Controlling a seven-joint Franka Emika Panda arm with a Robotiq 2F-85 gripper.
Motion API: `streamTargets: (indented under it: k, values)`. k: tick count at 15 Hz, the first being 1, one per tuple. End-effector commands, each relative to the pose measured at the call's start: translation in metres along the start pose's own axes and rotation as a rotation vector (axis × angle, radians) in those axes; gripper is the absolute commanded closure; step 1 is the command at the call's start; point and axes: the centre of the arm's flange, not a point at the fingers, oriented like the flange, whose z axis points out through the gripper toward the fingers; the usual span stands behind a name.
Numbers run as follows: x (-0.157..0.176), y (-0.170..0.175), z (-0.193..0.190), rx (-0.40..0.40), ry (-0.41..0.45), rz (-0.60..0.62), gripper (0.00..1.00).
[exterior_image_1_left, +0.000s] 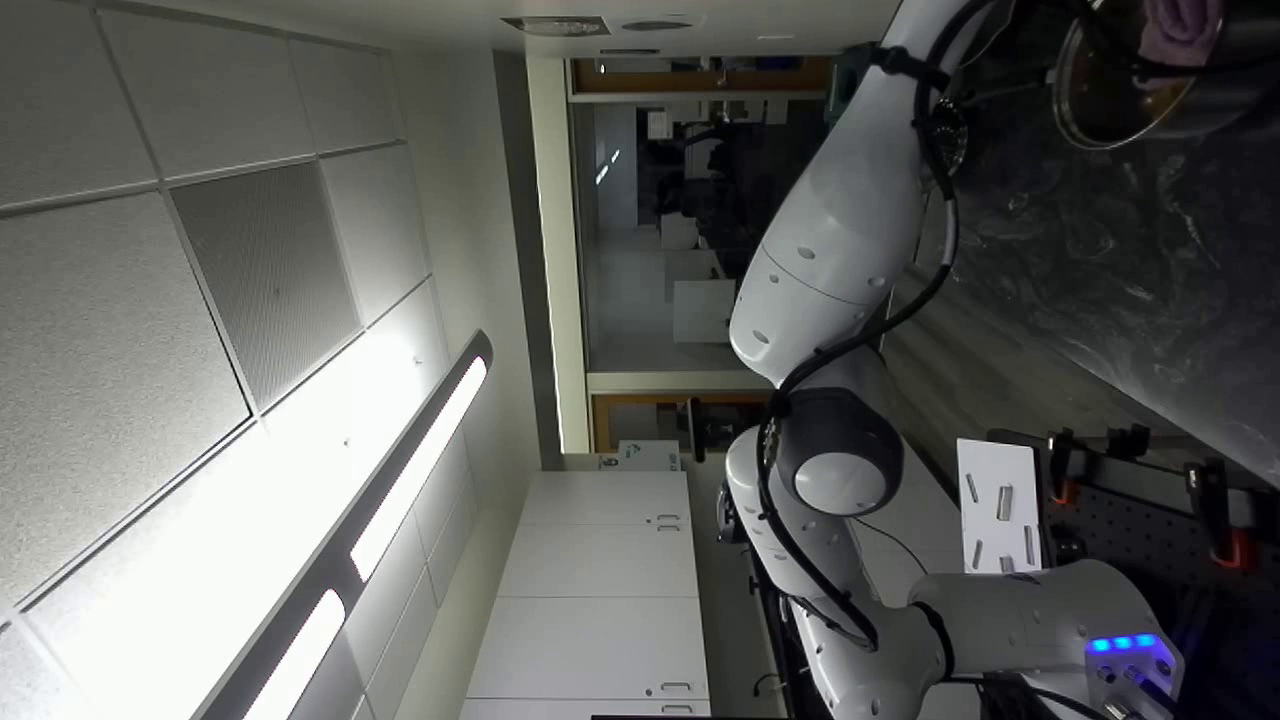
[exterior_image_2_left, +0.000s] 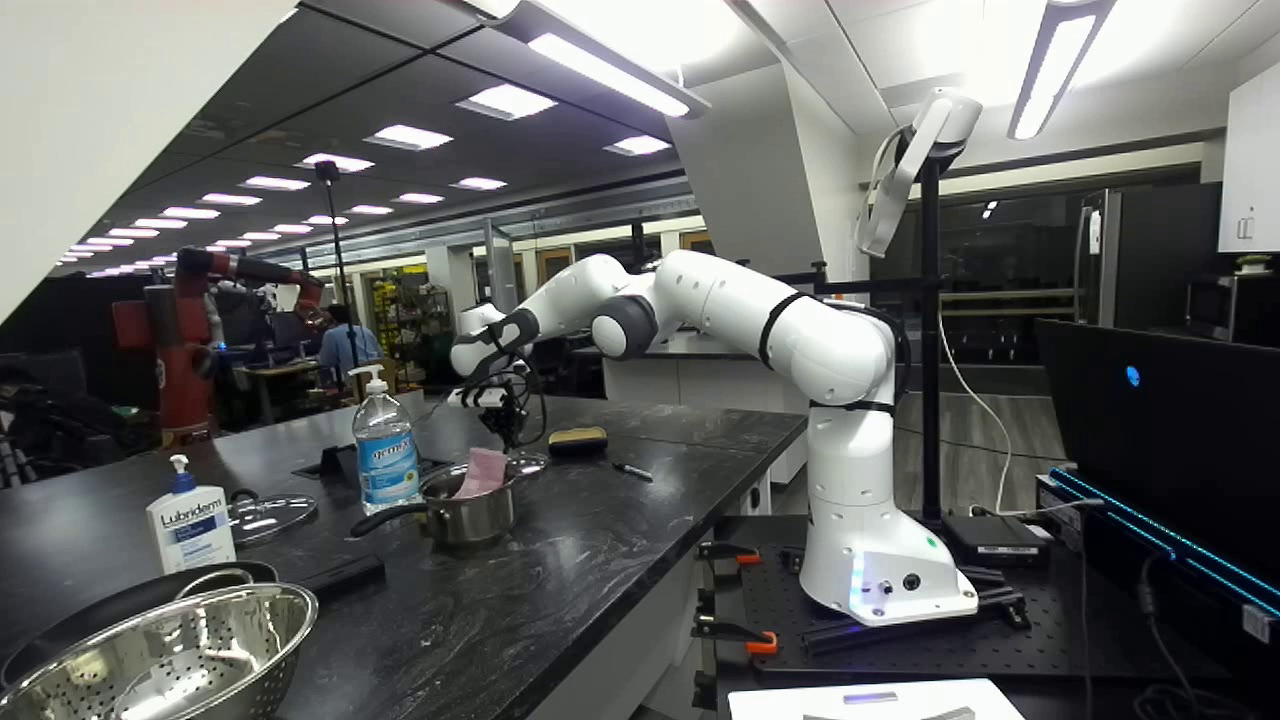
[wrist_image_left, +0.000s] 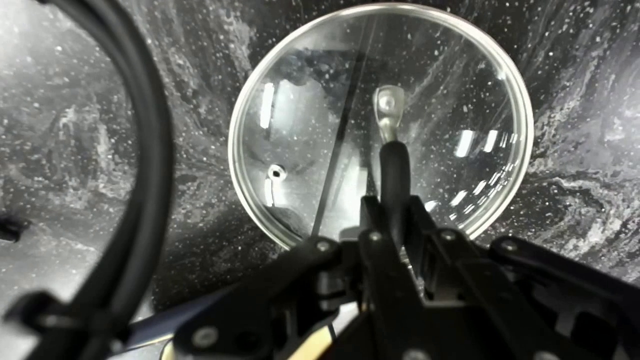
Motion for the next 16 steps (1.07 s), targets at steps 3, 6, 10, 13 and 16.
streamTargets:
  k: [3, 6, 10, 13, 16]
  values:
    - [0.004, -0.015, -0.006, 0.000, -0.006, -0.025, 0.96]
    - [0.000, -0.014, -0.012, 0.007, -0.008, -0.047, 0.96]
    - [-0.009, -0.012, -0.030, 0.019, -0.021, -0.127, 0.96]
    - [-0.011, -0.013, -0.044, 0.028, -0.014, -0.177, 0.96]
    - [-0.011, -0.013, -0.061, 0.040, -0.001, -0.212, 0.96]
